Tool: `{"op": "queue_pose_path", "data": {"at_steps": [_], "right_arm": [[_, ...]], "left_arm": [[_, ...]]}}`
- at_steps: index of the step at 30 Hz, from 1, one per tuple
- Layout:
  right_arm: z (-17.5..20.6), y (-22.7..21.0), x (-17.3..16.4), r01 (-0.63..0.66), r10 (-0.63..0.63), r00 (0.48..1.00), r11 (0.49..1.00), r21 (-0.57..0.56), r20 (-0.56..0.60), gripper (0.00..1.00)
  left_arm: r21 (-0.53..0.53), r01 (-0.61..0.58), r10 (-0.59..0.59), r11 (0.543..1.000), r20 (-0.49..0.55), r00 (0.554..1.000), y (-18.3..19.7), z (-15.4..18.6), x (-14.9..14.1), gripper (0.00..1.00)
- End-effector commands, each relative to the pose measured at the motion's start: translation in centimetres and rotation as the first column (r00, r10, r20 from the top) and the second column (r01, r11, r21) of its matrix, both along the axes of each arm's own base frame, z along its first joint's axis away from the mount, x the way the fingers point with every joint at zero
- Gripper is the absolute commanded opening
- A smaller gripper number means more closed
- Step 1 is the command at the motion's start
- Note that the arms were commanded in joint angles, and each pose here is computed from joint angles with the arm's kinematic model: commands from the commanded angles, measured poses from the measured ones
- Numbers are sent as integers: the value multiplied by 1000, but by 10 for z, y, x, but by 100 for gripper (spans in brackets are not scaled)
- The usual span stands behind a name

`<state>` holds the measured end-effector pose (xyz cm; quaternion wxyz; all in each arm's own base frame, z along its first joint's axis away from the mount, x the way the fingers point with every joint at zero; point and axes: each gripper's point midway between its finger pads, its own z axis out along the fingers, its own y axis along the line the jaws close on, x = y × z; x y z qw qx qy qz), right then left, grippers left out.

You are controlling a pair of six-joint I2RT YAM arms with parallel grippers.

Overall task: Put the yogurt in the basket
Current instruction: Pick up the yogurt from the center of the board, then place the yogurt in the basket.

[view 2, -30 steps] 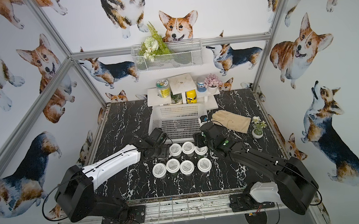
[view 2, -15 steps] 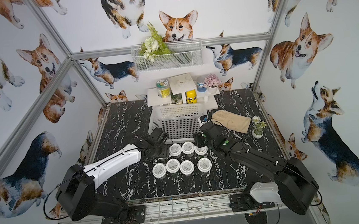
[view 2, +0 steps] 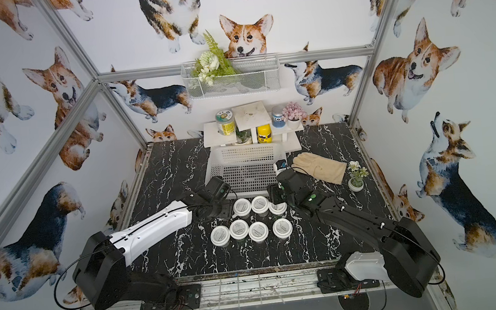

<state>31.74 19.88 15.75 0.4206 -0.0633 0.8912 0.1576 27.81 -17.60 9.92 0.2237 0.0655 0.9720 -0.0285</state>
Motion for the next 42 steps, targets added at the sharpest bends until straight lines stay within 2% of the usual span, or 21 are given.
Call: {"op": "queue_pose_path", "data": {"at_steps": [1, 19, 25, 33, 42], "right_arm": [[8, 3, 5, -4, 3, 999, 1000, 15, 35, 64], [6, 4, 6, -3, 3, 1000, 1000, 8, 25, 64], [4, 5, 7, -4, 4, 1000, 1000, 5, 21, 64], [1, 6, 8, -5, 5, 1000, 1000, -2, 9, 64], [-1, 6, 10, -4, 4, 1000, 1000, -11, 0, 64]], "left_arm": [[9, -4, 4, 1000, 0, 1000, 6, 7, -5, 63], [-10, 34, -34, 999, -44, 998, 11, 60, -27, 60], [-31, 62, -63, 998, -36, 997, 2, 85, -28, 60], [-20, 96, -95, 995, 20, 995, -9, 126, -8, 60], [6, 116, -116, 993, 96, 989, -31, 158, 39, 60]]}}
